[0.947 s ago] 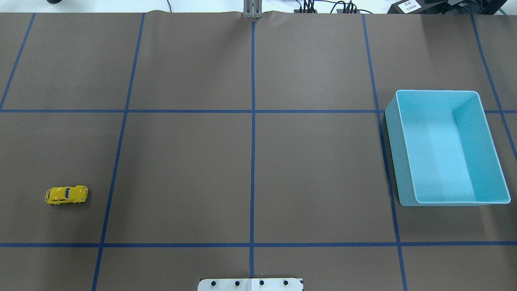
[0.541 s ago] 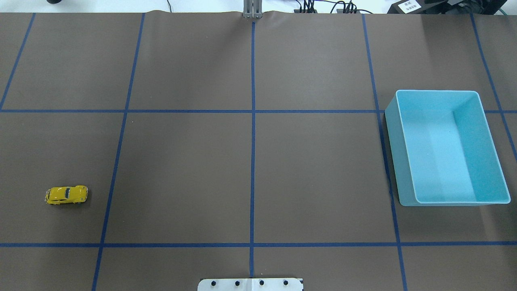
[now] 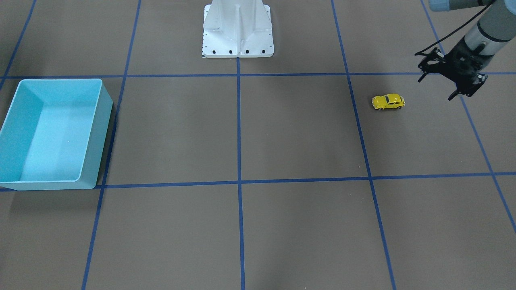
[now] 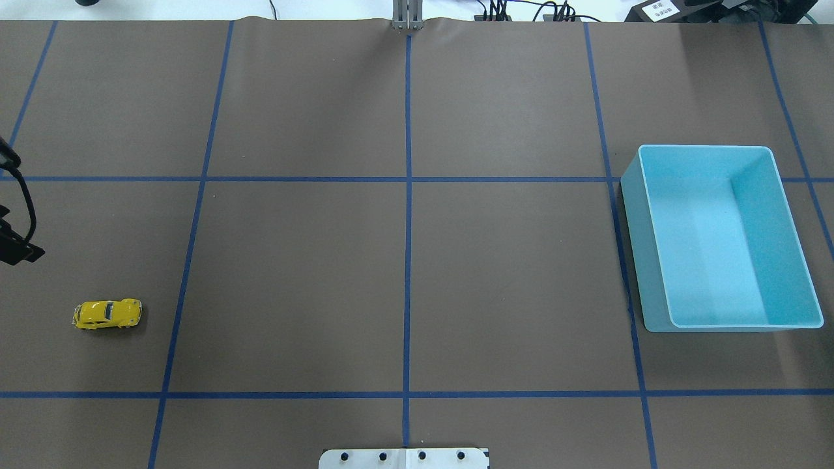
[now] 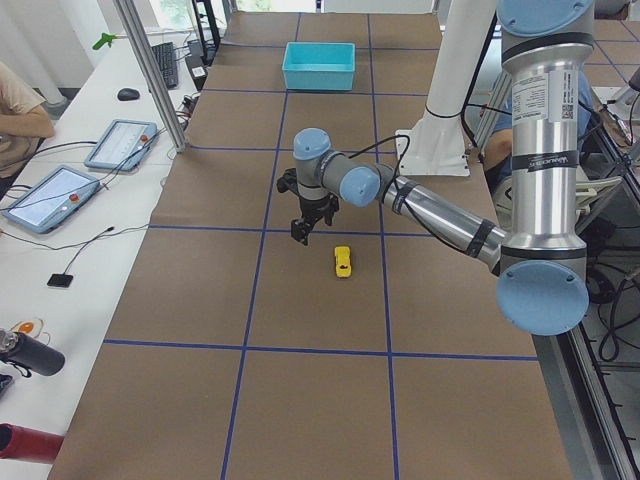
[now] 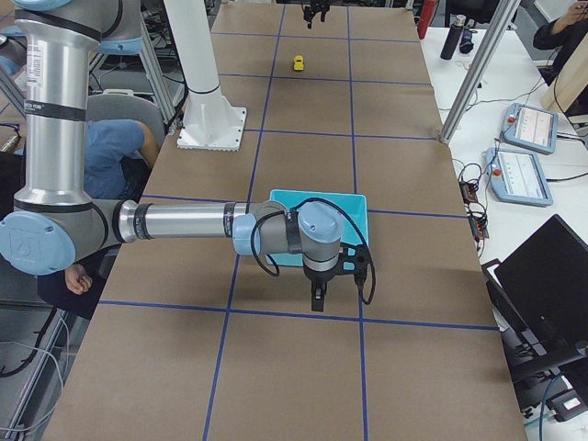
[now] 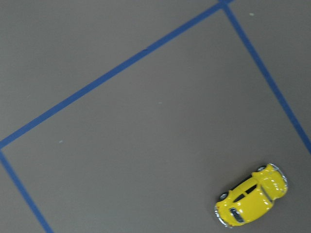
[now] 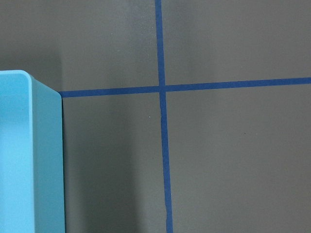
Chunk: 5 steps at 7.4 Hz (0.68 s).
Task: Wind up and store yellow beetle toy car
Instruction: 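Move the left gripper down over the yellow beetle toy car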
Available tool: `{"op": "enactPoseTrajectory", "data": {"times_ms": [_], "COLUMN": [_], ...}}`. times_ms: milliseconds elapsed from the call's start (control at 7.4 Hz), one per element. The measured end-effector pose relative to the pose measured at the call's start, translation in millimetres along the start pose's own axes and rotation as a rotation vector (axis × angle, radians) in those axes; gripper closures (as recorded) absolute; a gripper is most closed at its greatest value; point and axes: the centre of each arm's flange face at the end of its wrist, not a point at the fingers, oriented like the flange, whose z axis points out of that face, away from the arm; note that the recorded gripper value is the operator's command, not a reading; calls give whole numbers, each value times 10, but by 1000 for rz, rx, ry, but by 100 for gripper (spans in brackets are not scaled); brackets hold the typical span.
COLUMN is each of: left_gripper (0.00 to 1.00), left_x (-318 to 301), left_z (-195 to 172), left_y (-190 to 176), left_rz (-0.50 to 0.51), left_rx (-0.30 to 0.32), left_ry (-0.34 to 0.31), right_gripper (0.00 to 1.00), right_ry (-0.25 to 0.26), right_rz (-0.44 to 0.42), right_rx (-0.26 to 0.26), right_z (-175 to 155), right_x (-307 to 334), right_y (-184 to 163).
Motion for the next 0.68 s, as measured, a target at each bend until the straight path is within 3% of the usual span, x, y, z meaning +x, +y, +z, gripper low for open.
{"op": "enactPoseTrajectory", "data": {"times_ms": [406, 676], "left_gripper": [0, 0], "left_x": [556, 759], "left_z": [236, 396], "left_y": [-80, -105], "left_rz": [312, 552], "left_rx": [-71, -157], "left_ry": [-107, -194], "right_gripper": [0, 0], "right_ry": [-2, -2], "right_rz": [0, 0], "right_rx": [1, 1], "right_z": [-20, -27], "right_x": [-12, -16], "right_y": [20, 28]}}
